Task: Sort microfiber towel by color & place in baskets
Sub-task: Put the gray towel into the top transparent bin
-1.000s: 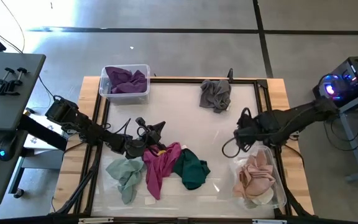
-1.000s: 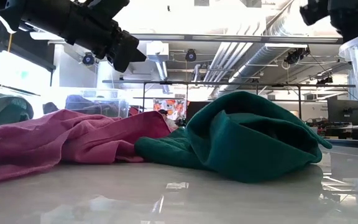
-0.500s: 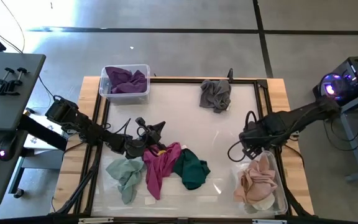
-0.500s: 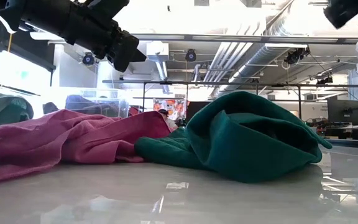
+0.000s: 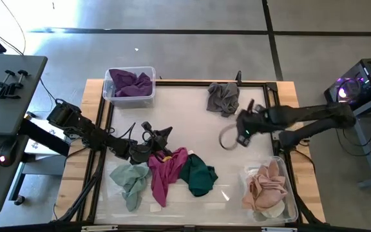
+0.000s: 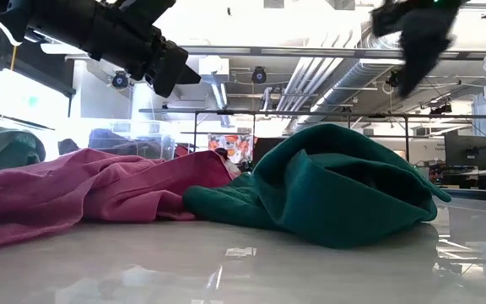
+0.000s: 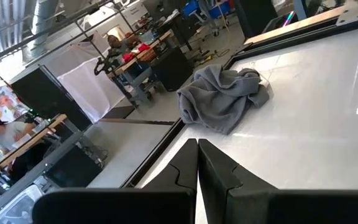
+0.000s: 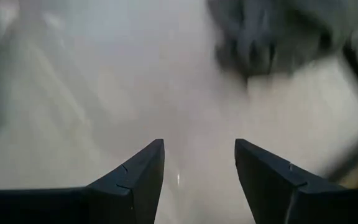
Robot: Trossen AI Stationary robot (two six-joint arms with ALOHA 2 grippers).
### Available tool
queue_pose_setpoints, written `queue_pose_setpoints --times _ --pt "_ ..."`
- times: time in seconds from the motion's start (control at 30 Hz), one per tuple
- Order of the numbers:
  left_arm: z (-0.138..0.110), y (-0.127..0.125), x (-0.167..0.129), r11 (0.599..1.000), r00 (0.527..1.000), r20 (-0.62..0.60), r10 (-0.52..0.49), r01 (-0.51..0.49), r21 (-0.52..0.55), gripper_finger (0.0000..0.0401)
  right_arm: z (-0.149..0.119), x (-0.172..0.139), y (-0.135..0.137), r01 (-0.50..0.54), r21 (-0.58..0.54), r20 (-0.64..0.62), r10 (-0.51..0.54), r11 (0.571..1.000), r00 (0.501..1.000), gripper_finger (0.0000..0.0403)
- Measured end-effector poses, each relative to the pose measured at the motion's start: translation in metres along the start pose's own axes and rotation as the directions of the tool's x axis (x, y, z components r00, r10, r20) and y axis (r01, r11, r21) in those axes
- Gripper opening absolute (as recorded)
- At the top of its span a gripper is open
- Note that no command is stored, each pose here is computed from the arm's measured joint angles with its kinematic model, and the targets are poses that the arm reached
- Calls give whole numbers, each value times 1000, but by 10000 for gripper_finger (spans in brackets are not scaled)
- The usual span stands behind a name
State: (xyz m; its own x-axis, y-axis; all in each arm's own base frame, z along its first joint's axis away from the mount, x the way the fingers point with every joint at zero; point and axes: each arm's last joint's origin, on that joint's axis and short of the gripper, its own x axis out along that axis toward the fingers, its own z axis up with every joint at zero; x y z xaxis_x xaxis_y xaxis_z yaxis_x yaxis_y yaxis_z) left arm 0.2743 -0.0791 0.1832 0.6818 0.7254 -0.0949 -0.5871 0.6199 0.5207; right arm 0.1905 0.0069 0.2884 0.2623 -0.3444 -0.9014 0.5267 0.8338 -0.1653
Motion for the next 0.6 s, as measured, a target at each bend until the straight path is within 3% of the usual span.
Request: queue_pose_setpoints --times 0.13,0.23,0.33,0.47,0.6 --pt "0 0 0 1000 1000 0 -1 1 0 0 30 43 -6 -43 -11 223 44 999 974 192" --pt "0 0 0 1000 1000 1 -2 2 -2 0 46 64 -9 -17 -92 364 49 996 930 192" --pt "0 0 0 1000 1000 1 -2 2 -3 0 59 77 -17 64 -32 448 -43 997 893 193" --pt "0 0 0 999 1000 2 -2 2 -35 0 73 86 -32 96 93 438 -128 991 890 205" --pt "0 0 0 997 1000 2 -3 3 -76 0 78 108 -44 110 189 365 -174 976 915 244"
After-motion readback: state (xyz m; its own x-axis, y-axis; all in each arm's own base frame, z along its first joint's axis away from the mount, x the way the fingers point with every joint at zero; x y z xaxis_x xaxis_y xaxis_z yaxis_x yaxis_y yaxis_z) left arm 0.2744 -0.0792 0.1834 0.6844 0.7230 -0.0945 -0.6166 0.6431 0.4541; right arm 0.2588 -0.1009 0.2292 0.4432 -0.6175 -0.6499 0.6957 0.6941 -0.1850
